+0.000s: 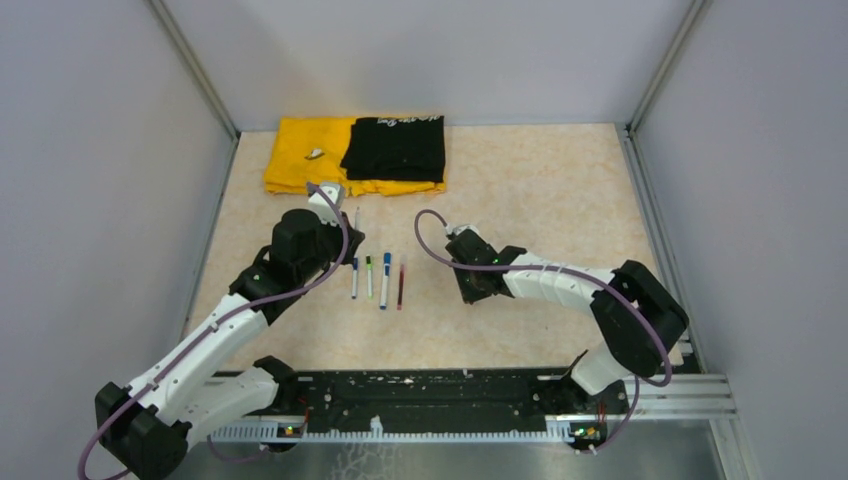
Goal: Insert the pens into the pen caps
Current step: Place the pen cap at the center of the board, then insert the pen cap onto the pen.
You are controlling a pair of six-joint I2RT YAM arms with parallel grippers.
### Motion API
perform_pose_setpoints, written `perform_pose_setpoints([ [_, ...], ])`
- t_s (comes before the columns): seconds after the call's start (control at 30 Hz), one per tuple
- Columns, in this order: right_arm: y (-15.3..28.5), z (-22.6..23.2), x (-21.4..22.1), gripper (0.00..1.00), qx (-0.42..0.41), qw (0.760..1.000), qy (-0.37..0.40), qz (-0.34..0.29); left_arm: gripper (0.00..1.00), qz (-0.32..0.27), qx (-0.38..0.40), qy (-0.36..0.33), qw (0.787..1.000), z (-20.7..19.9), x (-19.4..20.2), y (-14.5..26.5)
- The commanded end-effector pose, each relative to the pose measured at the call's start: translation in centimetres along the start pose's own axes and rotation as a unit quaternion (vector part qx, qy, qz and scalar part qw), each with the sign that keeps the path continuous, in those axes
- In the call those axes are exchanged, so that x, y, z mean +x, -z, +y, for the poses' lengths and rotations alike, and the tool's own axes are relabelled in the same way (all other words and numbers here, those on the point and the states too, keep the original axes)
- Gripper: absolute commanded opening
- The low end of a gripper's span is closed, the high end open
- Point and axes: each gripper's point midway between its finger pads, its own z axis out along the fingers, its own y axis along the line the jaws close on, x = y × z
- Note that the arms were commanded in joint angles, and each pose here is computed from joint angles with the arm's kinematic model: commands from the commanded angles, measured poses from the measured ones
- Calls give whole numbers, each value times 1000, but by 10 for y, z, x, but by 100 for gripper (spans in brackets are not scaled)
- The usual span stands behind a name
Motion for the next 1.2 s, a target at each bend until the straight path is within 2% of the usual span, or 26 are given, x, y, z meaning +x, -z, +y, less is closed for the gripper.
perform_pose_setpoints([
  [0.0, 3, 12, -9, 10, -12, 1000, 2, -7, 0, -25, 3, -2, 1000, -1, -16, 1],
  [0.33, -4, 14, 2, 19, -6, 1000, 13, 27, 0, -25, 3, -1, 1000, -1, -15, 0],
  [0.5, -4, 15, 6, 31, -6, 999, 15, 42, 0, -26, 4, -1, 1000, -2, -16, 0],
  [0.67, -4, 16, 11, 37, -8, 998, 19, 60, 0, -26, 0, -2, 1000, 0, -15, 1],
  [1.17, -13, 13, 35, 35, 3, 990, 39, 133, 0, -30, -2, -2, 1000, 1, -17, 3],
])
